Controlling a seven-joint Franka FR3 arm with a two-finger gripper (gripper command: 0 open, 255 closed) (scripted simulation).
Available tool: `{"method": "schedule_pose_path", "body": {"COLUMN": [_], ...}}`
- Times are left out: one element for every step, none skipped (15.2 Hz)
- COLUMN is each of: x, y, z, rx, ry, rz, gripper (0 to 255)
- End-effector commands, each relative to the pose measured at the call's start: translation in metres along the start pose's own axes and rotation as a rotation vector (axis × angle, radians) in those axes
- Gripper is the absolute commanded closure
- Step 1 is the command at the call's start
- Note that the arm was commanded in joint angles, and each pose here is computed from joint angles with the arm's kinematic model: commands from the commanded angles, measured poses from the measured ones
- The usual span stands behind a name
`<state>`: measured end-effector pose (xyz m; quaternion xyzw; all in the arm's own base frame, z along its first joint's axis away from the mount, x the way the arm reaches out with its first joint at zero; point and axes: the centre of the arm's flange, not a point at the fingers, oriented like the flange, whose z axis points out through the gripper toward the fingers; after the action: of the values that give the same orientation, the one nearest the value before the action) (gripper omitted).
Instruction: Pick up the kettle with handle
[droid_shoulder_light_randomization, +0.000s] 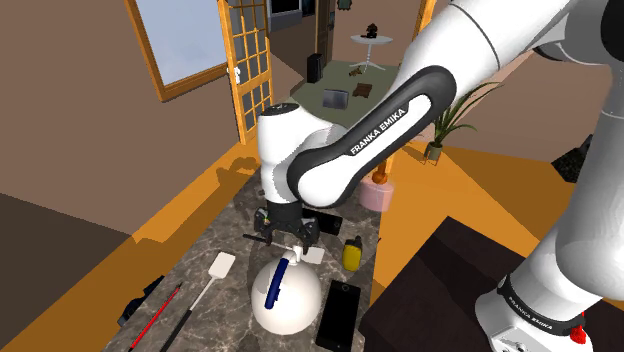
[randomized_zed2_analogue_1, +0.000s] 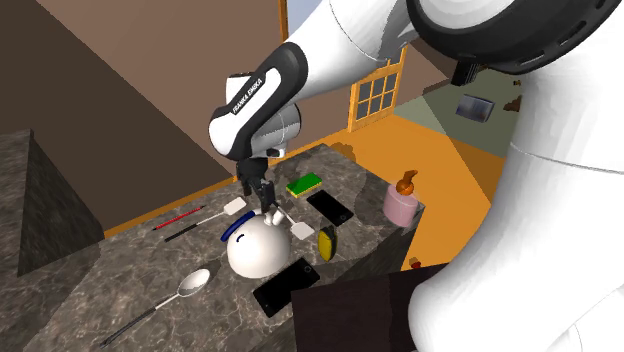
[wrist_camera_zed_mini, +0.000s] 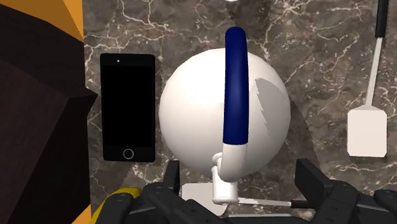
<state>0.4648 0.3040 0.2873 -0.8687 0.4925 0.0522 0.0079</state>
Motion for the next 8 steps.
{"method": "schedule_pose_path", "body": {"x": [0.001, 0.002, 0.002, 0.003, 0.003, 0.003, 0.003, 0.003], "y": [-0.002, -0.002, -0.003, -0.003, -0.003, -0.003, -0.003, -0.003], "z": [0.013, 0.018, 0.023, 0.029, 0.034, 0.037, 0.037, 0.037], "rx": [0.0, 0.0, 0.0, 0.0, 0.0, 0.0, 0.0, 0.0], "ry": [0.0, 0.0, 0.0, 0.0, 0.0, 0.0, 0.0, 0.0], "rz": [0.007, 0.007, 0.007, 0.007, 0.007, 0.007, 0.007, 0.007], "gripper": [0, 0, 0, 0, 0, 0, 0, 255]}}
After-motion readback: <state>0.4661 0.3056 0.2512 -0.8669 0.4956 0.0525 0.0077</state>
